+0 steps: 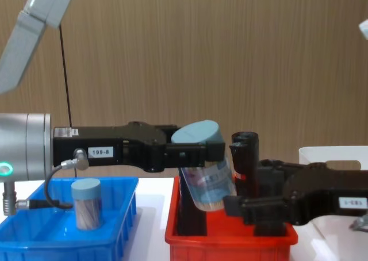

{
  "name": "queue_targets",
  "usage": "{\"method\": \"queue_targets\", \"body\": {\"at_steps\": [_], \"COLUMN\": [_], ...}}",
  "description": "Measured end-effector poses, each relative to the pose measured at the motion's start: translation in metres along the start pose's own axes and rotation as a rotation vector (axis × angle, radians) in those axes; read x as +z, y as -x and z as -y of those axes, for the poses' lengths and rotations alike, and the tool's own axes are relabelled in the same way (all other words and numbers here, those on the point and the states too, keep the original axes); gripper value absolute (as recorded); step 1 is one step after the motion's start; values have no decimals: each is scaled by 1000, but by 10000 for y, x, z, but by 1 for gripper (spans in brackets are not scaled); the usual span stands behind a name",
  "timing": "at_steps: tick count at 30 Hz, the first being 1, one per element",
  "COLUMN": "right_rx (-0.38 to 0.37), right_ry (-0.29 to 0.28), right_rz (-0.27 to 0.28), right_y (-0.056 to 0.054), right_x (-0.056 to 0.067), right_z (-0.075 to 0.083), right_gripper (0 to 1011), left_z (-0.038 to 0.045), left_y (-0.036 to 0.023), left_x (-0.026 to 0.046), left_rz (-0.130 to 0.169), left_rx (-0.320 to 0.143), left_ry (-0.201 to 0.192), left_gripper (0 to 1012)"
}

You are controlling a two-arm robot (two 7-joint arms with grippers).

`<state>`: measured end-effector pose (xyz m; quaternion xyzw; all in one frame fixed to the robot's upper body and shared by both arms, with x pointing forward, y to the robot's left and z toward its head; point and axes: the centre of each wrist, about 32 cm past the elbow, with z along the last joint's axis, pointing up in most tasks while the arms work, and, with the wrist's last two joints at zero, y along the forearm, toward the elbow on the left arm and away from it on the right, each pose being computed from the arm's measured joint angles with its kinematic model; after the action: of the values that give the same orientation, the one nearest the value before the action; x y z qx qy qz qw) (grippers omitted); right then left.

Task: Pick the cotton swabs from the blue box and place them into the white box.

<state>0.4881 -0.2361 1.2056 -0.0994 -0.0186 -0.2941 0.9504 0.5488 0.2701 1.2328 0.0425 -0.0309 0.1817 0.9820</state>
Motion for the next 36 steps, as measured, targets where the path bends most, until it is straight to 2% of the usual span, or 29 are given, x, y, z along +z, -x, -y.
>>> {"method": "queue_targets", "body": {"at_steps": [21,36], "right_rx": [55,90], "right_ry": [-26,-44], "right_rz": [10,3], "right_y": [3,24], "right_x": [69,103], "right_z": [-284,-387], "right_gripper": [1002,1002], "left_z": [0,0], "left_y": [0,0], "left_x": [0,0], "left_rz": [0,0], "left_rx": [0,0], "left_ry": [0,0], "left_gripper": [668,668]}}
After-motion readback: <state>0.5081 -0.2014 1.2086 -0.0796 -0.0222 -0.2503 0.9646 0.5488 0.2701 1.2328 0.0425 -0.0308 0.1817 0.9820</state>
